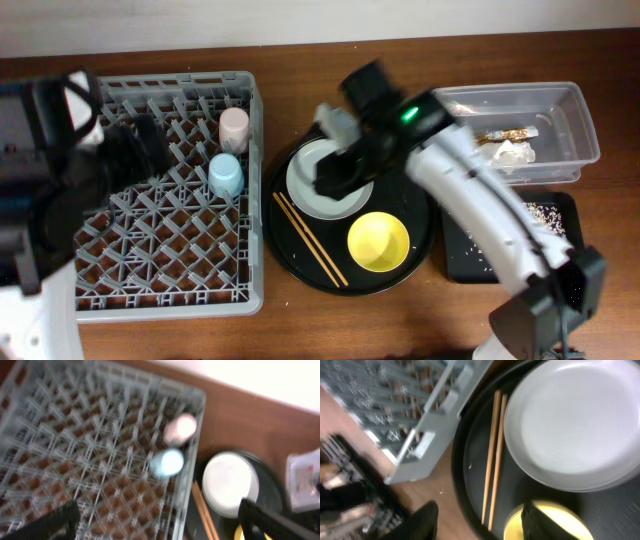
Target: Sort waste into correct bins and load items into the dishwasher rack
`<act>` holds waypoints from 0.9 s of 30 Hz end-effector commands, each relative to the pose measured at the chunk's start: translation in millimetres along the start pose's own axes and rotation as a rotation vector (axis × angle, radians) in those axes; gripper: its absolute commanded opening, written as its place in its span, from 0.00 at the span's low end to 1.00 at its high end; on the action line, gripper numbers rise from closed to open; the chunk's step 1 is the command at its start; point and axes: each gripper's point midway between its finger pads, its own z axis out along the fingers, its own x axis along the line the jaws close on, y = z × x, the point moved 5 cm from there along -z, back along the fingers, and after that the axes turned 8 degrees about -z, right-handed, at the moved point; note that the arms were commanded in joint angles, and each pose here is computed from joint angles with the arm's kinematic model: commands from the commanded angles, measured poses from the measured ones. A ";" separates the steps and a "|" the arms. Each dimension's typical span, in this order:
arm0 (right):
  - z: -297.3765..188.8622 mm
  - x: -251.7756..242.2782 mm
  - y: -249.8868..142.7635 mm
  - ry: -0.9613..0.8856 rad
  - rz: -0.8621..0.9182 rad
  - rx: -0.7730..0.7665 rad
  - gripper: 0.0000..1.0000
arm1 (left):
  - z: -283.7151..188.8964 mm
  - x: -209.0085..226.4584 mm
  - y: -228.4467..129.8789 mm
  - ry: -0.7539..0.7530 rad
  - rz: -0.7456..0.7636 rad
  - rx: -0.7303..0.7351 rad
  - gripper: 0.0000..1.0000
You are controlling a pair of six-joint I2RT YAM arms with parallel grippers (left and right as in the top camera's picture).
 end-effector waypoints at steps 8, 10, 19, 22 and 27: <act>130.4 -11.9 -28.3 -0.330 -0.133 -0.141 0.55 | -9.4 16.1 -26.3 0.079 -0.014 0.103 0.99; 136.1 -13.7 -29.1 -0.329 -0.132 -0.139 0.56 | -9.4 16.0 -26.2 0.078 -0.014 0.102 0.99; 25.0 1.3 -38.5 -0.189 0.065 -0.153 0.55 | -9.4 16.0 -26.2 0.078 -0.014 0.102 0.99; 4.1 2.2 -83.9 -0.201 0.197 0.010 0.55 | -9.4 16.1 -26.3 0.079 -0.014 0.103 0.99; 38.2 -7.9 -127.9 -0.211 0.289 0.163 0.65 | -9.4 16.0 -26.2 0.078 -0.014 0.102 0.99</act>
